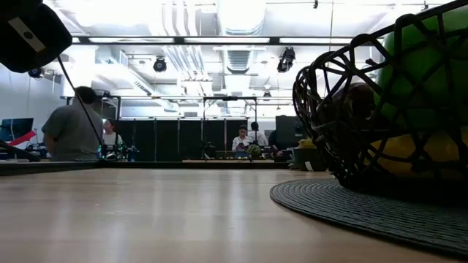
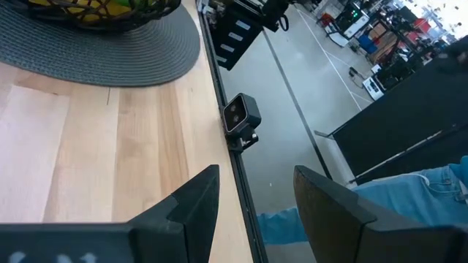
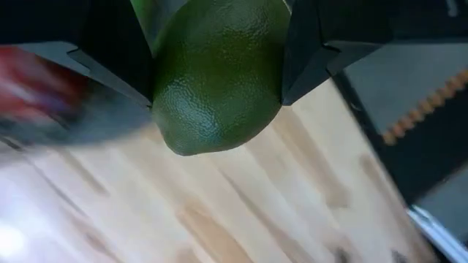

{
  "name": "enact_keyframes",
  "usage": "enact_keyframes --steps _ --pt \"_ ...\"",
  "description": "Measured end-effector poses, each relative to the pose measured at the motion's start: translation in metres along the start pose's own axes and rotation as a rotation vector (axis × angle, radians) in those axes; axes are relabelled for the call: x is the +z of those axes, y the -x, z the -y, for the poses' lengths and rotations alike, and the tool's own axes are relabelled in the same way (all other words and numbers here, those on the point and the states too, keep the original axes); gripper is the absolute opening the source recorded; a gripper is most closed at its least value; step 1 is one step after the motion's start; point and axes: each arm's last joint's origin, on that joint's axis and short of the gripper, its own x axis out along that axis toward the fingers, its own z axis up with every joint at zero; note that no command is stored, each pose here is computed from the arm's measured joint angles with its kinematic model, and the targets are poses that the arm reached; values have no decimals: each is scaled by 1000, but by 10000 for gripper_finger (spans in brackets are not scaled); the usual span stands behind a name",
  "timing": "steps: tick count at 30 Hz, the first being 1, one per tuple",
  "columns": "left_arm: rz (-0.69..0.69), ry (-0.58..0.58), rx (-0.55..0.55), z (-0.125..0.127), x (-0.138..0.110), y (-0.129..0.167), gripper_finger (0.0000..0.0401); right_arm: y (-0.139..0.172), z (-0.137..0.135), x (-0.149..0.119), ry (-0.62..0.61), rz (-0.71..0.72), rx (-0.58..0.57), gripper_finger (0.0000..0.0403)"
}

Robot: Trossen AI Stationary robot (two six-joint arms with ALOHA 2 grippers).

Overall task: Build produce basket
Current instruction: Put the lime in the black wire basket

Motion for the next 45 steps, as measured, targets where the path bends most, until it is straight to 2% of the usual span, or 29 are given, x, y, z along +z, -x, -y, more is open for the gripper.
enact_keyframes --steps 5,8,12,15,18,23,31,34,40,45 --pt "0 0 0 0 0 0 160 34 20 -28 -83 -68 -181 243" --pt "0 0 0 0 0 0 160 42 17 -49 -137 -64 -163 243" --pt "0 -1 0 0 0 0 160 33 22 -78 -327 -121 -254 244" --pt "-1 -1 0 0 0 0 160 28 31 -99 -513 -81 -321 245" --pt "0 -1 0 0 0 0 160 30 40 -117 -643 -36 -377 245" --pt "-1 -1 0 0 0 0 160 29 49 -119 -657 -102 -427 245" --pt "-10 -1 -9 0 0 0 160 52 66 -108 -673 -105 -381 246" --pt "-10 -1 -9 0 -1 0 160 57 77 -106 -666 -104 -397 246" --pt "-10 -9 -9 0 -1 0 160 37 98 -112 -664 -125 -511 246" --pt "-10 -8 -8 0 -1 0 160 20 105 -107 -677 -121 -542 248"
